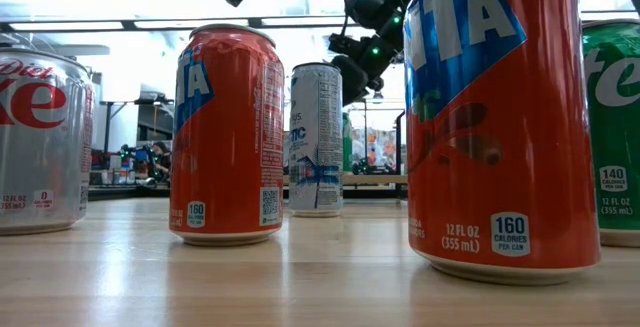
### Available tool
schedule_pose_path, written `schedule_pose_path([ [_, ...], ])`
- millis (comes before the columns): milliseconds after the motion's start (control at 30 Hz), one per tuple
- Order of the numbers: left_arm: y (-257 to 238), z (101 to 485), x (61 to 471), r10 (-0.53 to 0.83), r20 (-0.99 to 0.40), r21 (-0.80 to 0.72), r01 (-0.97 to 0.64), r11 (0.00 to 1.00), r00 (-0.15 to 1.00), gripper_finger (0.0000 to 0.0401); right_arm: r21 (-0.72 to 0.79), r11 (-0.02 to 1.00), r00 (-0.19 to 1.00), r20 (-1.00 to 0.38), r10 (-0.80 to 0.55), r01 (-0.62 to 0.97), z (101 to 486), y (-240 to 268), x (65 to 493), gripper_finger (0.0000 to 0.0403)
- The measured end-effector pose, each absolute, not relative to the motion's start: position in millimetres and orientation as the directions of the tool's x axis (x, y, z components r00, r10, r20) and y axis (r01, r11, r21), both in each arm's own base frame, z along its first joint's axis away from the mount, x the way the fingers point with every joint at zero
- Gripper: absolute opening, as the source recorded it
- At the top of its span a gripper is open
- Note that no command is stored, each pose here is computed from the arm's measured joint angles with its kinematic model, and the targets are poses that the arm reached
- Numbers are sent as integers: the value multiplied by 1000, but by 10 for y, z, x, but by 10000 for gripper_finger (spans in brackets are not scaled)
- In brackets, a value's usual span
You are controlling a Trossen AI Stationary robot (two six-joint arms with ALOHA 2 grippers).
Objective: Sort soda cans
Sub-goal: Put the right green soda can on the shelf
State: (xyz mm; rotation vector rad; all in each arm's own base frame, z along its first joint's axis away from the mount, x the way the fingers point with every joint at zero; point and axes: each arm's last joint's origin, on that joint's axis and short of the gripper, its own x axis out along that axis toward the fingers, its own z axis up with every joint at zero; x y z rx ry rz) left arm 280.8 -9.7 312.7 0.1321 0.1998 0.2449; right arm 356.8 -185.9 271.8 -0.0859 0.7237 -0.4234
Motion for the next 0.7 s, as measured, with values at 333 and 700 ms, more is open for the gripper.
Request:
schedule_pose_path([
  [333, -97, 3127, 2808, 253, -180, 154, -227, 962, 951, 0, -201, 923, 616, -695, -370, 327, 2676, -1807, 3507, 9],
  [700, -97, 3128, 2808, 253, -179, 169, -224, 960, 951, 0, -204, 907, 639, -653, -407, 369, 2649, -1941, 3533, 9],
])
